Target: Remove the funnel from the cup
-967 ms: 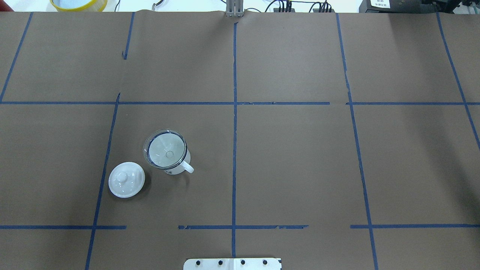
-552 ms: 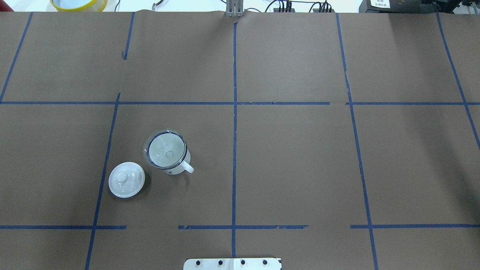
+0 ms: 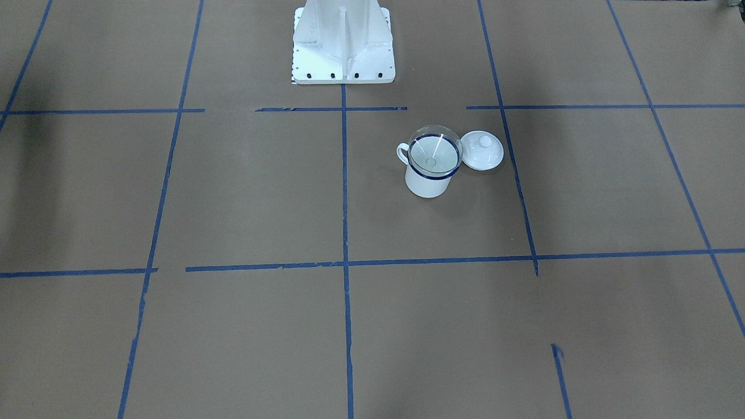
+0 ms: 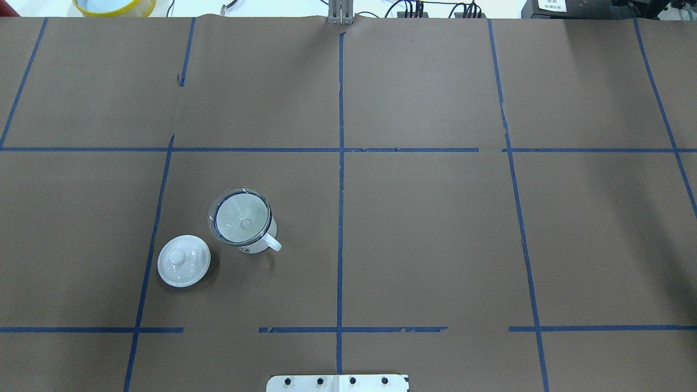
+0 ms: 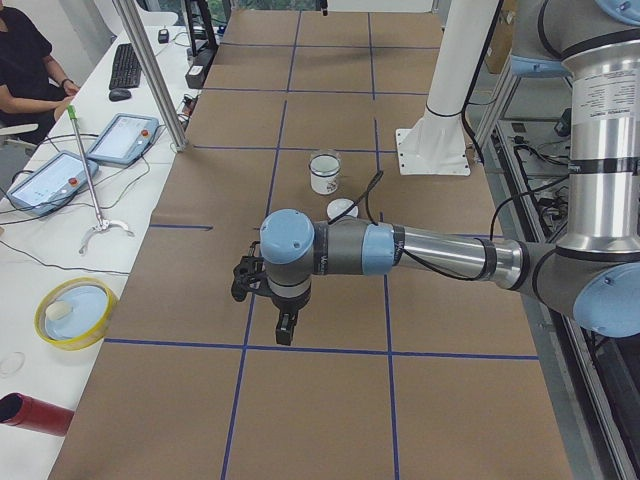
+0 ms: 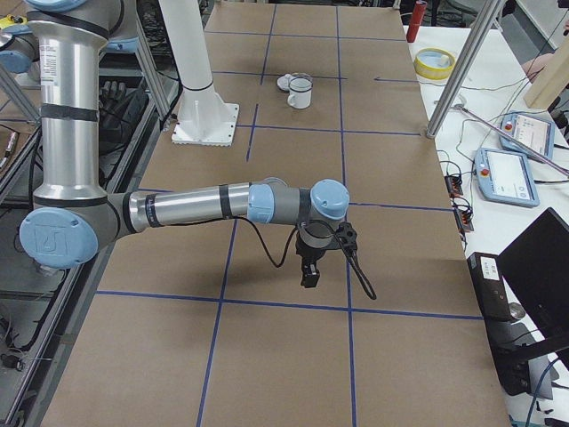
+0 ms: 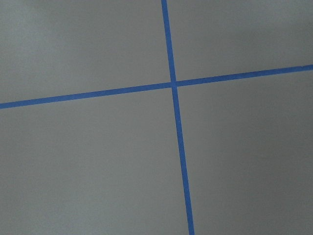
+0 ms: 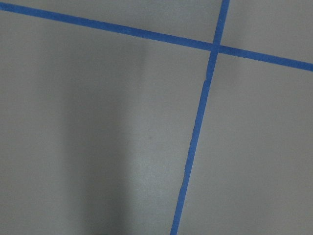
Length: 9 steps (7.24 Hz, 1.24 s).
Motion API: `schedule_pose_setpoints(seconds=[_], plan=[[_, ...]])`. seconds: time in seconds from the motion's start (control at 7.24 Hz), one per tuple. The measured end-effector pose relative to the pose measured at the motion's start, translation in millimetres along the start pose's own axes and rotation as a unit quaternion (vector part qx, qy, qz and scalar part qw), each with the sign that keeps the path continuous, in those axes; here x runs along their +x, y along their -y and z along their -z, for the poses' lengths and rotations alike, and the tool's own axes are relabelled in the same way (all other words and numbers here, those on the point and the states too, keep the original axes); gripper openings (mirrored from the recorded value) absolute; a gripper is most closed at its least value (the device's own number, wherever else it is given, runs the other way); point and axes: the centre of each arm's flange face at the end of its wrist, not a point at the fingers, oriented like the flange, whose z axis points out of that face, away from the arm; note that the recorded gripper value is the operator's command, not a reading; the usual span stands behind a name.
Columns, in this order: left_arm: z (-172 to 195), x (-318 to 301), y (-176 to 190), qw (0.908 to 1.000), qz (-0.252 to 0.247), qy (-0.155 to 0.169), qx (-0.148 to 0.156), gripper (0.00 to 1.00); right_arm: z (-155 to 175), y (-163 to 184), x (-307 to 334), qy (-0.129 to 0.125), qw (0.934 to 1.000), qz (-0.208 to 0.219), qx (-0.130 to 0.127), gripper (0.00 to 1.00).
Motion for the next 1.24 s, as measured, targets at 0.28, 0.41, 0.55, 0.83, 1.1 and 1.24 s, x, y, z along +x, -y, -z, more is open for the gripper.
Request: schedule_pose_setpoints(seconds=[0.28, 0.41, 0.55, 0.83, 1.1, 1.24], plan=[[-3.4, 26.7, 7.7, 0.9991, 0.006, -0.037, 0.017, 1.0, 0.0, 0.0, 0.0, 0.0, 1.0, 0.0, 0.0, 1.0], [-13.5, 57.2, 18.4, 0.9982, 0.017, -0.053, 0.019, 1.0, 0.0, 0.0, 0.0, 0.0, 1.0, -0.001, 0.0, 1.0], [-25.3, 101.8, 30.9, 0.9963, 0.048, -0.068, 0.018, 1.0, 0.0, 0.0, 0.0, 0.0, 1.0, -0.001, 0.0, 1.0], [-44.5, 228.5, 57.1, 0.9881, 0.128, -0.085, 0.008, 1.0, 0.0, 0.0, 0.0, 0.0, 1.0, 0.0, 0.0, 1.0], [-55.9, 355.0, 81.1, 0.973, 0.211, -0.093, 0.004, 1.0, 0.0, 0.0, 0.0, 0.0, 1.0, 0.0, 0.0, 1.0], [-59.2, 415.8, 92.9, 0.9674, 0.237, -0.088, -0.003, 1.0, 0.0, 0.0, 0.0, 0.0, 1.0, 0.0, 0.0, 1.0]])
